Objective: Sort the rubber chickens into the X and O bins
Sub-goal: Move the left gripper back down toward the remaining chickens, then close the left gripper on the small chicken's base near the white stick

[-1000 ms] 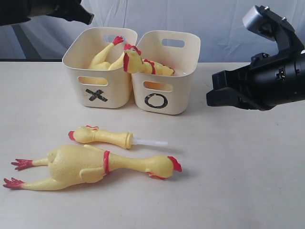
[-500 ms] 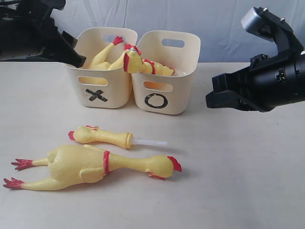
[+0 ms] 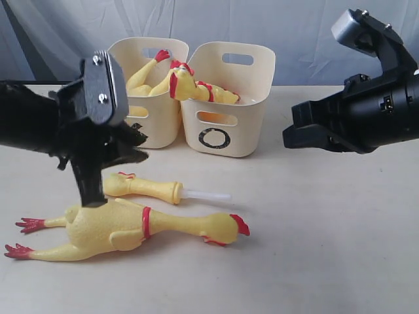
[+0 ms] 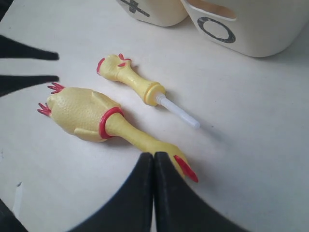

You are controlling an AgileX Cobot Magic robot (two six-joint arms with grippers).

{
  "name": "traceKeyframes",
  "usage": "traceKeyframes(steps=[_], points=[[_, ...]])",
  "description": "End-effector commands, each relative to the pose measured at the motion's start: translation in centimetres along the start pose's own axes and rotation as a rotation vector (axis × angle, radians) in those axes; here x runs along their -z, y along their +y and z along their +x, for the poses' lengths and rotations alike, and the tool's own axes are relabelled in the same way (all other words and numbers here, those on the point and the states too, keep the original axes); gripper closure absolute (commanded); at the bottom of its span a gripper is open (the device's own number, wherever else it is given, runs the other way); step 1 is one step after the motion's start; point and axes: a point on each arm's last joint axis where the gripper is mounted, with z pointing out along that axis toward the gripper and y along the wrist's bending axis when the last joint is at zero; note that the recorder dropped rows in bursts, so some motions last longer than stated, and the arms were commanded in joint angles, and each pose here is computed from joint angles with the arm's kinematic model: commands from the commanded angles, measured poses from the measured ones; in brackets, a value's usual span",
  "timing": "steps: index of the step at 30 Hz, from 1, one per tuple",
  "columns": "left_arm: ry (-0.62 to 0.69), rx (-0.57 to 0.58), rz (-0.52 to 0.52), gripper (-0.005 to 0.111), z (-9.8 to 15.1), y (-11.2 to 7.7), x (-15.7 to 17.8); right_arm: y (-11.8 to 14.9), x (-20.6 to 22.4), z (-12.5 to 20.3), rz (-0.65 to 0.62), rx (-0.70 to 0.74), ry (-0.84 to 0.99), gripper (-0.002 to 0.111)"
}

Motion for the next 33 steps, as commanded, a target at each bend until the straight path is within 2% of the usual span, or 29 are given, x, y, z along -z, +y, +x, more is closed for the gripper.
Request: traceKeyframes(steps=[1,5,8,13,23,33], points=[[0.169,-0.140,0.095,0.071,2.0,-0.7,-0.6,0.0,0.1,0.0,0.003,0.009,-0.005,0.109],[0.189,-0.138,0.096,0.053,2.7,-0.5,-1.7,0.0,0.1,0.0,0.003,0.009,-0.005,0.109],[0.207,-0.135,0.070,0.048,3.2,-0.1,-2.4,0.0,0.1,0.0,0.003,0.009,-0.005,0.109],[0.220,-0.097,0.035,0.047,4.0,0.3,-3.7,0.0,0.1,0.0,0.000,0.005,-0.007,0.109],[0.179,-0.002,0.067,0.049,3.7,1.6,-6.0,0.0,0.1,0.0,0.000,0.005,-0.007,0.109],[0.165,0.008,0.170,0.050,3.7,2.5,-8.4,0.1,0.1,-0.1,-0.007,-0.004,-0.010,0.109]])
